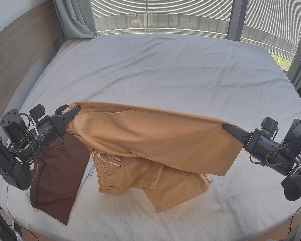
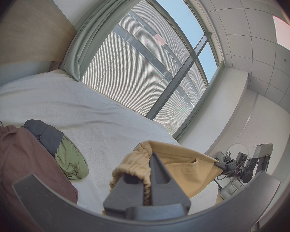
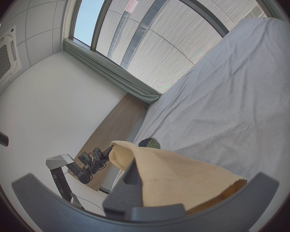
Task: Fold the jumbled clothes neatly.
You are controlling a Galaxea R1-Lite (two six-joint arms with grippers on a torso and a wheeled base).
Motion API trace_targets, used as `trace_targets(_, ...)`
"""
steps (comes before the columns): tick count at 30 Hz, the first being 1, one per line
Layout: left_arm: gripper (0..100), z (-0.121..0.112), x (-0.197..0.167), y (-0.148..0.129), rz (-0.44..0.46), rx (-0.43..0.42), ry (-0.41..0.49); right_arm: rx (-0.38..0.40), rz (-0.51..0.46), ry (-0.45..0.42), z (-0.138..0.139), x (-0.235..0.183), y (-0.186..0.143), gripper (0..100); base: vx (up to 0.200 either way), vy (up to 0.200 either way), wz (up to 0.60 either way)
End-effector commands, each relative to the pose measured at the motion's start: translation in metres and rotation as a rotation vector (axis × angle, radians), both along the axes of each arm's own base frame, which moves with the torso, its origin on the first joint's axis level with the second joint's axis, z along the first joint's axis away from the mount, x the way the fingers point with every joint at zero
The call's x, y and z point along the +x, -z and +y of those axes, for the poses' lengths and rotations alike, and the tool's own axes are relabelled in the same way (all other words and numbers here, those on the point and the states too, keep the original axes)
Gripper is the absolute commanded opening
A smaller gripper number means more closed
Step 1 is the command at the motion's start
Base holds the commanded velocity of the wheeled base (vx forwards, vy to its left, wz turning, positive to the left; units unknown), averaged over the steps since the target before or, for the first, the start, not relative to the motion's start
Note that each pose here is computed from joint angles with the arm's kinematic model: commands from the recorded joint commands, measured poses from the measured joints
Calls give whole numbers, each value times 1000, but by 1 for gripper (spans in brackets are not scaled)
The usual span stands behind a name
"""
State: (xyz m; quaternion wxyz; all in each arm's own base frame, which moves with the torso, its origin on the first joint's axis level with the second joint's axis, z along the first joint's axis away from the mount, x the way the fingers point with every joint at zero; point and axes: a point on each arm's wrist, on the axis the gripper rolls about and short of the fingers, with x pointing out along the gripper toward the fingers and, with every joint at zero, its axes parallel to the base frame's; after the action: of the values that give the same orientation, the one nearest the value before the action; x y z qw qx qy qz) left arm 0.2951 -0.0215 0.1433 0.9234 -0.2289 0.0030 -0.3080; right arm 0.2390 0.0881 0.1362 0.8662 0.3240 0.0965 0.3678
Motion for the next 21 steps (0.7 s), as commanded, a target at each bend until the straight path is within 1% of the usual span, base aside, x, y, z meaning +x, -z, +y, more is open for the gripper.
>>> trace_targets(1,0,1,1,1,5,-2,-3,1,-3,14,-3,2,-1,0,0,0,0)
trace_targets(10,0,1,3,3,8,-3,-9,0,-8,29,-13,5,-2,0,0,0,0)
trace_targets(21,0,1,4,3,10,-3,-10,-1,-10,37,-18,7,-2,0,0,0,0)
